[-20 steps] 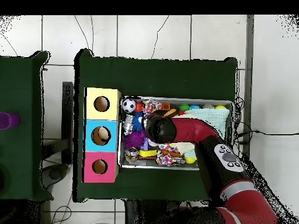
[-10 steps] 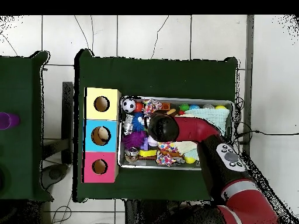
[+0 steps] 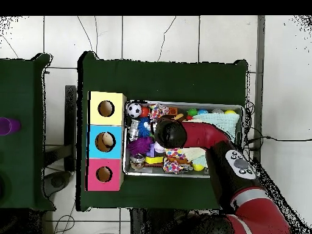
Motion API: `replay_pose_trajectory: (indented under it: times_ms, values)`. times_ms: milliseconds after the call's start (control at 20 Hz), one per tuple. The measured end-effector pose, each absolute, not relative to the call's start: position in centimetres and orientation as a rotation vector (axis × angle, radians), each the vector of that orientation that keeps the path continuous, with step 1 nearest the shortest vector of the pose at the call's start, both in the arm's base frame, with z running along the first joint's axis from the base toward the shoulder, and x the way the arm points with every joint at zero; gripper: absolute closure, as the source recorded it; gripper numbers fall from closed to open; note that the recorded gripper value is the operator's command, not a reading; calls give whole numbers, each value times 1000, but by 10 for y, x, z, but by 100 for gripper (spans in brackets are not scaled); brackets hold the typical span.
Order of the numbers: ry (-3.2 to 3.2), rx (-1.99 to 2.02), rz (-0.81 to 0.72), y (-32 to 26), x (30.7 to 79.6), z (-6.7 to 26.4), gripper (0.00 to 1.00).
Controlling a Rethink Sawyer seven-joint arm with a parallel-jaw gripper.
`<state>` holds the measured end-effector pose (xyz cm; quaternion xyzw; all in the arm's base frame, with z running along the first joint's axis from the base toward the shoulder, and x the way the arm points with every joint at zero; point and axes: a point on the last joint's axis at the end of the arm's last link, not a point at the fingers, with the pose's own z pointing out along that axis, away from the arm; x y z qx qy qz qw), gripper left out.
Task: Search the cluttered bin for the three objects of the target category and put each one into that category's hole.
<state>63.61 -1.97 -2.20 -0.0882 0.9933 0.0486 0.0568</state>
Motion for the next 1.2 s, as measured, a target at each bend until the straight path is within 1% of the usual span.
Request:
replay_pose_trajectory:
  times_ms: [1200]
  values:
    - [3011, -313, 89, -11, 636, -14, 100]
